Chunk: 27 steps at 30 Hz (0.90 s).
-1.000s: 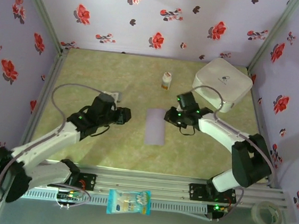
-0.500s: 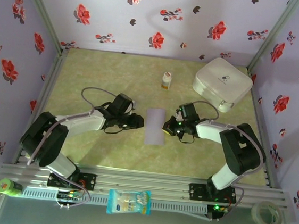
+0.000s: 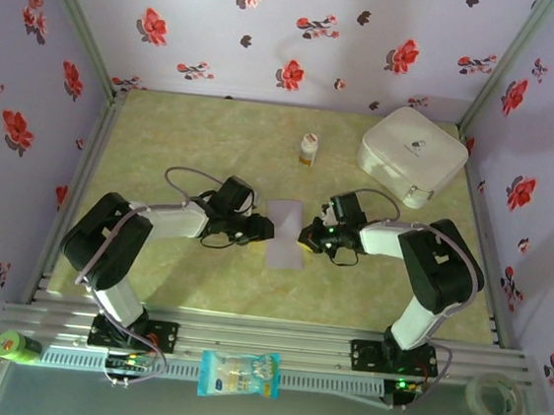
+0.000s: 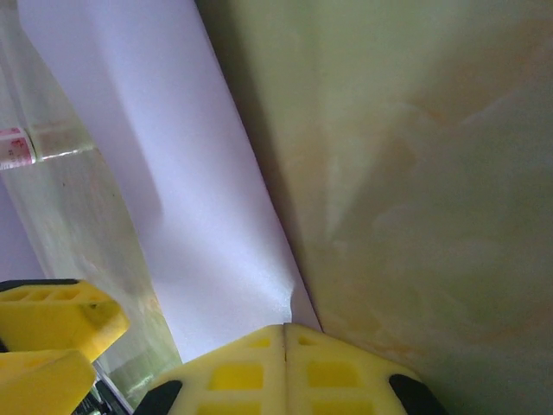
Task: Fold a paper plane with a square sheet of paper (pick it up from the middle)
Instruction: Third fold the triangle at the center of the table.
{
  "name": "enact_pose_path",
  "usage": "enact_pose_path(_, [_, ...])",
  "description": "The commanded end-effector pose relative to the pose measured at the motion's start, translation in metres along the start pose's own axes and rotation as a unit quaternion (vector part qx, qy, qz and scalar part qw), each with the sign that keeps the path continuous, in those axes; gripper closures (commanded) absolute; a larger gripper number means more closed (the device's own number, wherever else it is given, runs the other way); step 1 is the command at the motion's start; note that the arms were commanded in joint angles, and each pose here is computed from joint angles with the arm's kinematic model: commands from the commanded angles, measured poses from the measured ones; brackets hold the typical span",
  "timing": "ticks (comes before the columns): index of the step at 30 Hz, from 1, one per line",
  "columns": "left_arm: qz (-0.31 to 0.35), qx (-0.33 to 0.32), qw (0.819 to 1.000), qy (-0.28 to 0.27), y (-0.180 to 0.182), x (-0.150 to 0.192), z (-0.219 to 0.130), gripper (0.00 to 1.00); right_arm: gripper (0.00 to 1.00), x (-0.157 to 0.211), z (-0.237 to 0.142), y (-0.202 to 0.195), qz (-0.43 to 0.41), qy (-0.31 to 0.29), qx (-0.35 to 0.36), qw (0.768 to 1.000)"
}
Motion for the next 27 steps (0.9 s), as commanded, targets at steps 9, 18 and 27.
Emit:
enact_pose_path(9, [-0.019,-0.001,1.000,0.022,0.004,0.006,0.015,0.63,0.99,0.022,0.006,-0.054,0.042,0.028,0.097,0.994])
enact_pose_path(18, [-0.015,-0.001,0.999,0.037,0.004,0.009,0.024,0.69,0.99,0.025,0.006,-0.062,0.046,0.031,0.110,0.992])
enact_pose_path(27, [-0.022,0.004,0.999,0.034,0.004,0.009,0.025,0.74,0.98,0.025,0.006,-0.058,0.044,0.030,0.100,0.993])
Point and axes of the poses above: each hand's point on the last joint's axis, 136 mm out from that joint toward the fingers, its own z axis out along the fingers, its own y axis along the line the jaws close on, x = y × z, the point moved 1 cm from there along -z, back along the fingers, and after that the axes turned 2 degrees about -z, right-handed, at the moved point
